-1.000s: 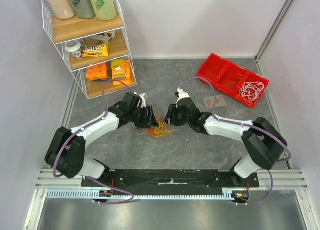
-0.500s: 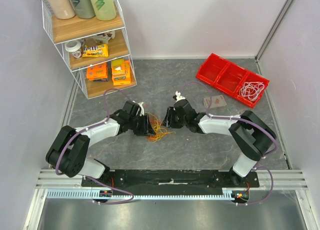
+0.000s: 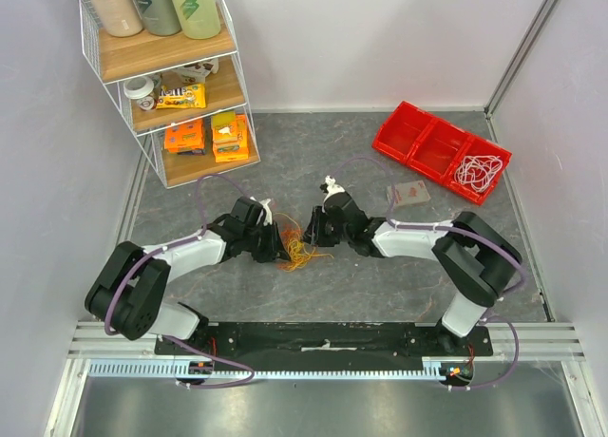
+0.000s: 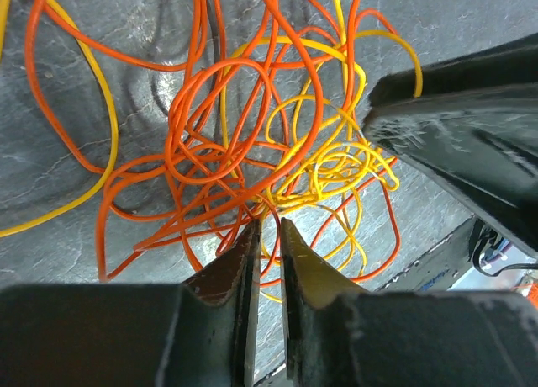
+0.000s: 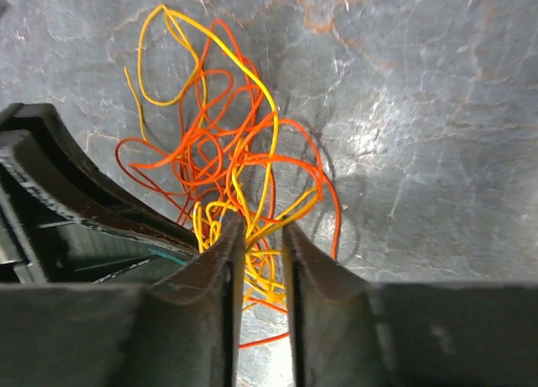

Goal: Untangle the cables

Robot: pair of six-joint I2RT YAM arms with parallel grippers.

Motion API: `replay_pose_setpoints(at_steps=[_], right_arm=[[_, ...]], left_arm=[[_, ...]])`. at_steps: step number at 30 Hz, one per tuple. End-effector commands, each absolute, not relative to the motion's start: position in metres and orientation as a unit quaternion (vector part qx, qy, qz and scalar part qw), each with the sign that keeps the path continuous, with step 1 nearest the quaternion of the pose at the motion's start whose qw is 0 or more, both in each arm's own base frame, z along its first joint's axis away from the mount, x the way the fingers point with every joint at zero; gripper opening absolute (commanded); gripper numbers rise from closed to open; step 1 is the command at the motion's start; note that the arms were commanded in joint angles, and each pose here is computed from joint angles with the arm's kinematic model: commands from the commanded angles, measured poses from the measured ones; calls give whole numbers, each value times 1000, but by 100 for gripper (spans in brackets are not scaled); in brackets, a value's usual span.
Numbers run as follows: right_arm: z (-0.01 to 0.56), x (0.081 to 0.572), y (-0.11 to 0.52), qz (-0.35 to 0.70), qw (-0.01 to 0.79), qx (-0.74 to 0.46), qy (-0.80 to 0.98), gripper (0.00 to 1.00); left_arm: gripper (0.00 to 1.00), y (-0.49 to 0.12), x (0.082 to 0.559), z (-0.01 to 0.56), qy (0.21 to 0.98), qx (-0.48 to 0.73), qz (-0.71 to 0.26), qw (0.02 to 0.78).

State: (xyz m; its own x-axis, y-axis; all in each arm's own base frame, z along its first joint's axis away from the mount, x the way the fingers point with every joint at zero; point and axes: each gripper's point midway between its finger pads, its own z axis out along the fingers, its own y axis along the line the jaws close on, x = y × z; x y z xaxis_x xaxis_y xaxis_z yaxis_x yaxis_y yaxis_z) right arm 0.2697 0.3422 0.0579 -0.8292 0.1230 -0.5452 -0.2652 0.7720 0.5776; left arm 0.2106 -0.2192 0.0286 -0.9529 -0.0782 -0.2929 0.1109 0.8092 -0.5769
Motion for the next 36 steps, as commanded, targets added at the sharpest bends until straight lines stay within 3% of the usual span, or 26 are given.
replay_pose_setpoints(at_steps=[1, 5, 14, 19, 21, 26, 34, 36], right_arm=[[73, 278, 357, 350, 306, -45, 884, 19], [110, 278, 334, 317, 347, -48, 881, 0], [326, 257, 288, 364, 500, -87, 781, 0], [446, 240, 197, 296, 633, -39, 714, 0], [466, 230, 159, 261, 666, -9, 699, 0], [470, 214, 95, 187, 698, 43, 690, 0], [380, 217, 106, 149, 638, 7, 756, 0], [363, 219, 99, 124, 632, 18, 764, 0]], left_arm=[[20, -224, 219, 40, 930, 2, -324, 175], [21, -219, 219, 33, 935, -4, -307, 176], [18, -211, 214, 4, 948, -29, -282, 147], [18, -201, 208, -3, 952, -40, -267, 146], [18, -197, 207, -3, 952, -44, -263, 148], [18, -190, 207, 2, 953, -45, -256, 156], [18, -180, 226, 38, 946, -45, -251, 199], [23, -184, 232, 59, 938, -40, -266, 218]])
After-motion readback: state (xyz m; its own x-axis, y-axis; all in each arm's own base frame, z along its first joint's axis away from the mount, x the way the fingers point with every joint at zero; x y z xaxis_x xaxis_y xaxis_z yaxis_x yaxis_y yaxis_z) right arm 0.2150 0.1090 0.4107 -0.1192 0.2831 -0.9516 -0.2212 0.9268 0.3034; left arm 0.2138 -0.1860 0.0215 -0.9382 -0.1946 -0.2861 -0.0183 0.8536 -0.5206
